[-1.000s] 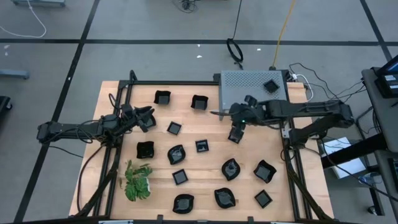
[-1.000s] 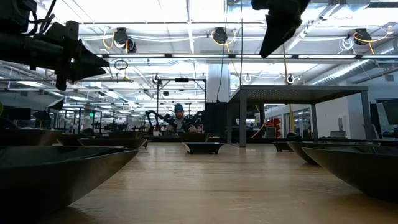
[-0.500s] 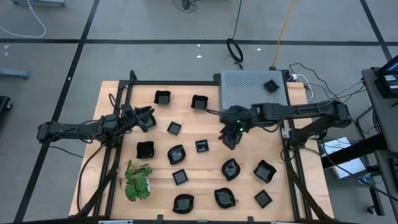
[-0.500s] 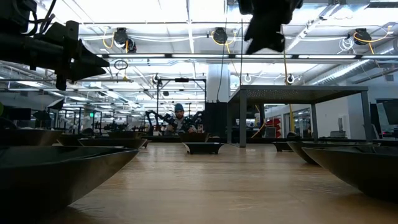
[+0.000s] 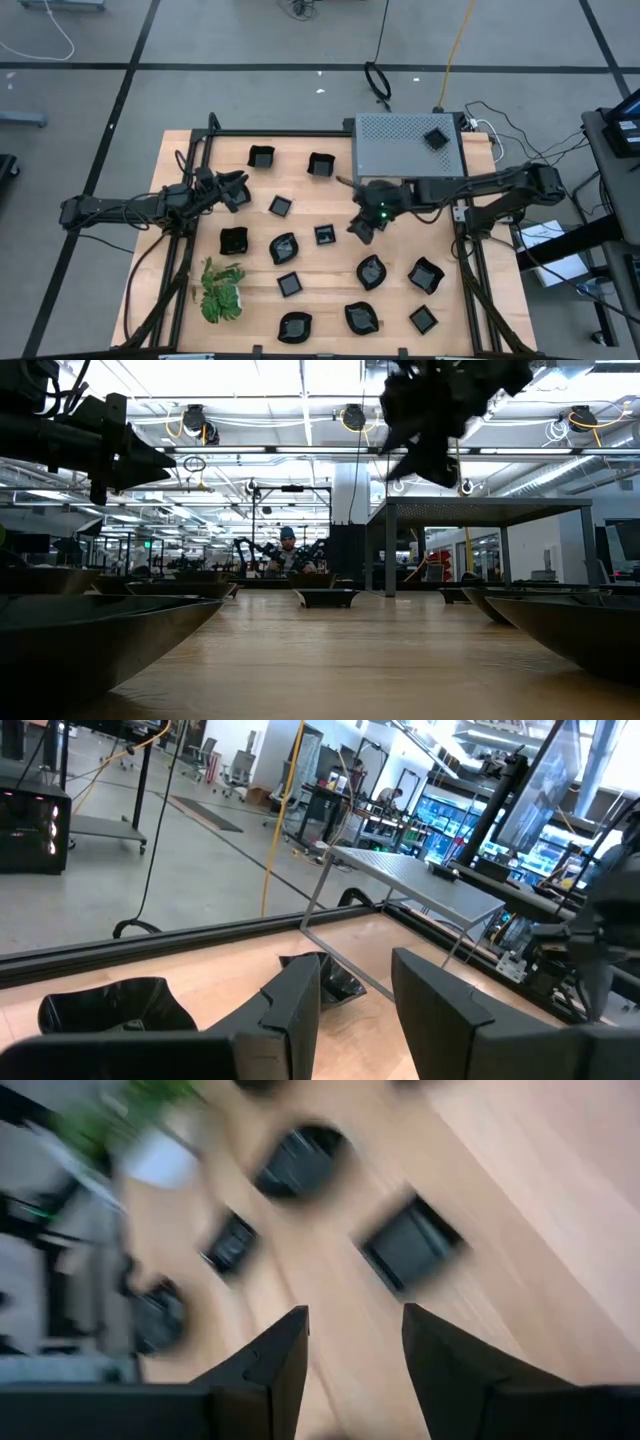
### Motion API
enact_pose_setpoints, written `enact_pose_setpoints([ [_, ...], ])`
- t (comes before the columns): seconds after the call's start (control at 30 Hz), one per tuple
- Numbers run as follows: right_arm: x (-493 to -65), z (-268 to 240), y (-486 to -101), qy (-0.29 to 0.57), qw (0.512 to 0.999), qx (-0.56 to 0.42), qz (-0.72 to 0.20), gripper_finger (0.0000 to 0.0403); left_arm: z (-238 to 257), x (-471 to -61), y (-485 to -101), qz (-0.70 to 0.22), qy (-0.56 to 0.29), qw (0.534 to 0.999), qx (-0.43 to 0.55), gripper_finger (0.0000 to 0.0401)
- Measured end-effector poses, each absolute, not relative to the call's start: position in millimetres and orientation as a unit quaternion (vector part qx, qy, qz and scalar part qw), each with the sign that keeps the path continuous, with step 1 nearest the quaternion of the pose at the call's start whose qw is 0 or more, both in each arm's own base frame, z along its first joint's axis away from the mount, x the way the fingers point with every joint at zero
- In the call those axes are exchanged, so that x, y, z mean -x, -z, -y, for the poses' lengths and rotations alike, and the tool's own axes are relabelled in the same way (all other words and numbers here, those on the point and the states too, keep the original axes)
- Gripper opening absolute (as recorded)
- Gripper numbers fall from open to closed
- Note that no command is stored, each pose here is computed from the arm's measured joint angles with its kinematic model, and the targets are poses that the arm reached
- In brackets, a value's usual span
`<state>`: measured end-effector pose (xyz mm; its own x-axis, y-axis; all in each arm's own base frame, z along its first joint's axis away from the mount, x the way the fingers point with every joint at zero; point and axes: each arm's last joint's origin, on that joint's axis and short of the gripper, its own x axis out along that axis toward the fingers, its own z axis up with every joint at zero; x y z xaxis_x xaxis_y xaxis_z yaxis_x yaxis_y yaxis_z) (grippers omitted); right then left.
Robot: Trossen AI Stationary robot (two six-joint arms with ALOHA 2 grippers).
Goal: Pick & Place Mini shaped plates
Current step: Stack the black square plate on the black square plate on the shelf
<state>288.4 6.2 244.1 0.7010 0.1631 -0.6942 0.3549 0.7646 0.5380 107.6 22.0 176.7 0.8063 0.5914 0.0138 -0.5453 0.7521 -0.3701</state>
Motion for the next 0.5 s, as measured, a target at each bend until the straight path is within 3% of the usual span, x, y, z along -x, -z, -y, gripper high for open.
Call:
enact_pose_setpoints([
  [0.23, -271.3, -14.1, -234.2, 0.136, 0.825, -0.286, -0.469, 0.0153, -21.9, -107.6, -176.7, 0.065, -0.304, 0.934, 0.177, 0.0129],
  [0.5, -273.2, -27.1, -218.2, 0.122, 0.849, -0.051, -0.511, 0.0153, -22.0, -107.6, -176.8, 0.065, -0.304, 0.934, 0.177, 0.0129],
])
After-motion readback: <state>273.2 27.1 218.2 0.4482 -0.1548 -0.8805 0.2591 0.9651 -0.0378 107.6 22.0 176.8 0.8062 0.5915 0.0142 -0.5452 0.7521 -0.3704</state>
